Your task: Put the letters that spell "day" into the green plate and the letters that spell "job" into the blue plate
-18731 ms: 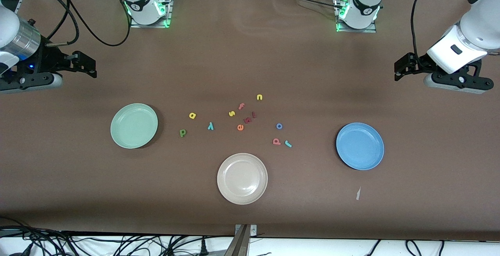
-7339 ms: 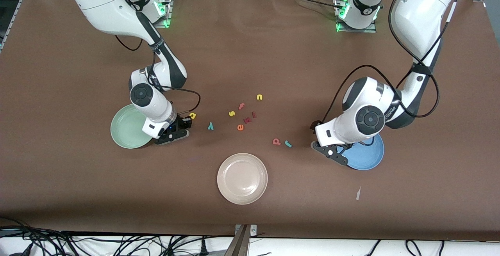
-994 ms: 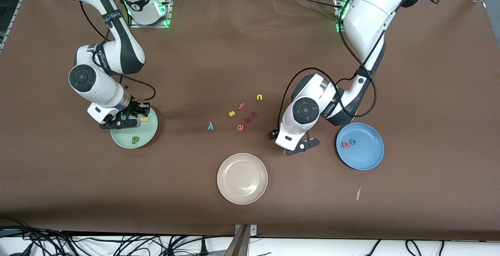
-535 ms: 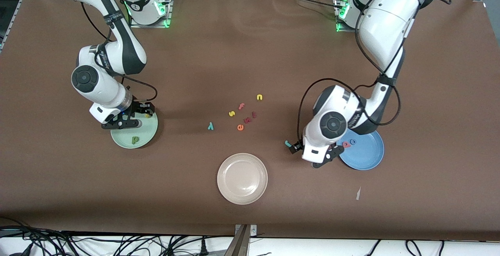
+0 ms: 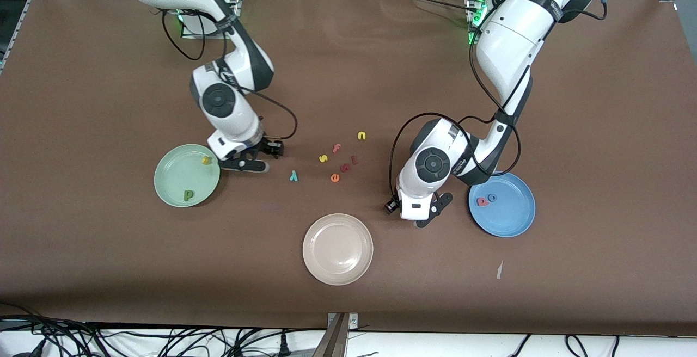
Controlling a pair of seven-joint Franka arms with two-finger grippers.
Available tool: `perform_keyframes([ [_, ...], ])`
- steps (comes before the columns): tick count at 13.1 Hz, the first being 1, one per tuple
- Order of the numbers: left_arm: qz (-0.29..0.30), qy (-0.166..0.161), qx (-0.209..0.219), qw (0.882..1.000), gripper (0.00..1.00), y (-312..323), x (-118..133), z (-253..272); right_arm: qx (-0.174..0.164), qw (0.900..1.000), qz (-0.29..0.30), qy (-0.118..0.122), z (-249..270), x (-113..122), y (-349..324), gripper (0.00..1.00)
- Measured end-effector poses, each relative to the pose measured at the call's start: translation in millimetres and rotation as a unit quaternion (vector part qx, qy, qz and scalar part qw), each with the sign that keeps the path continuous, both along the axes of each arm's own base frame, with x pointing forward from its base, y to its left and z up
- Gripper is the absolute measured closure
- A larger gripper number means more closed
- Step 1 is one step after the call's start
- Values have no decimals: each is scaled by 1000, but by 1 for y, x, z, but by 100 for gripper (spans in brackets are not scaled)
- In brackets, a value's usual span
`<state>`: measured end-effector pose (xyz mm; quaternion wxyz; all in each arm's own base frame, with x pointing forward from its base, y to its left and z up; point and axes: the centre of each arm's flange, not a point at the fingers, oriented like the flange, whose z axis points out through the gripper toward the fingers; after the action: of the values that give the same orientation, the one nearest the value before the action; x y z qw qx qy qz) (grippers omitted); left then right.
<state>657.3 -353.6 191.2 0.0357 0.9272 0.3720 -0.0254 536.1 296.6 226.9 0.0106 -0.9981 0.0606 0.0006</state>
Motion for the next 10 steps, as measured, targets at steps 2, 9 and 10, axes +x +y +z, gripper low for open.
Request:
perform_keyframes([
  [2,0,3,1,1000,56,0,-1,-4,1,1000,-10,-3,-12,-2,19,27],
  [9,-2,10,3,1000,85,-2,-5,-15,6,1000,1,-25,-25,20,41,29],
  [10,-2,10,3,1000,85,-2,-5,-15,4,1000,9,-28,-27,21,46,29],
])
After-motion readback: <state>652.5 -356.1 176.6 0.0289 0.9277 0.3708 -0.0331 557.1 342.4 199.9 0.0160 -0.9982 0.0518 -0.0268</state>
